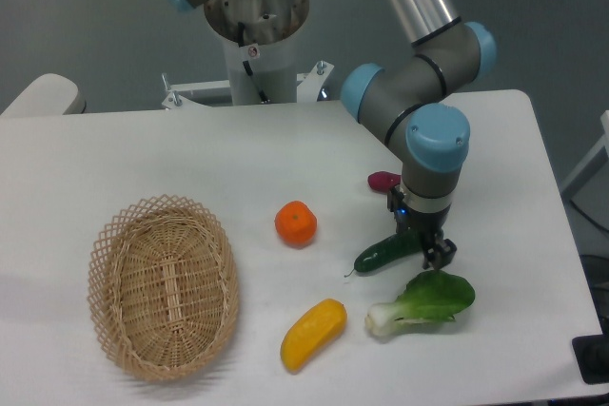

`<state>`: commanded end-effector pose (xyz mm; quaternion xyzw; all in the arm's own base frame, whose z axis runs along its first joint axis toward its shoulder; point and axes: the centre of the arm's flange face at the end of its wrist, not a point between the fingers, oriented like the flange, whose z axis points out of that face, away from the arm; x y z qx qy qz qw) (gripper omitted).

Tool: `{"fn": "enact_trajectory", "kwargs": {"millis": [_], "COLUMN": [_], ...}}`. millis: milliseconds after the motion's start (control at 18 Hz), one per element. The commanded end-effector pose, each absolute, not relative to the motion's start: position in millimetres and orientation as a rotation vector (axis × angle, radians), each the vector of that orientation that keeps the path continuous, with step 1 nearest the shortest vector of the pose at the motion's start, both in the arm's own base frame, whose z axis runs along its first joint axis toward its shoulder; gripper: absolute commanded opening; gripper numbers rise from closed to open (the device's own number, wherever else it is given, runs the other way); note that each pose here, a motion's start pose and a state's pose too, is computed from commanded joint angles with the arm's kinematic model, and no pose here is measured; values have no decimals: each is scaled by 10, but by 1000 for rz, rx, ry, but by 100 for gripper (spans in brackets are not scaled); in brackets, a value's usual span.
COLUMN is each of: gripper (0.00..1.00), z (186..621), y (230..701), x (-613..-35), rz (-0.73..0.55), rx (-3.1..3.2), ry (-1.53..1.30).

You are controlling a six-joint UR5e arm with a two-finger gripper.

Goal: Place the cucumber on the table

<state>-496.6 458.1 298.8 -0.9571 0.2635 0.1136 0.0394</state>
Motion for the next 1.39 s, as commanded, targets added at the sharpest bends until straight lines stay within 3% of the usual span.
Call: {"fn": "enact_trajectory", "kwargs": {"millis": [611, 1056, 1167, 1389], "gripper": [100, 100, 100, 100], "z": [3758, 4325, 4383, 4324], "y": [5345, 5303, 5234, 5199], "x": [-4188, -3731, -3645, -3650], "rz": [489, 392, 319, 304], "rx": [-2882, -2954, -2992, -2981], "ry": [579, 542, 573, 727]}}
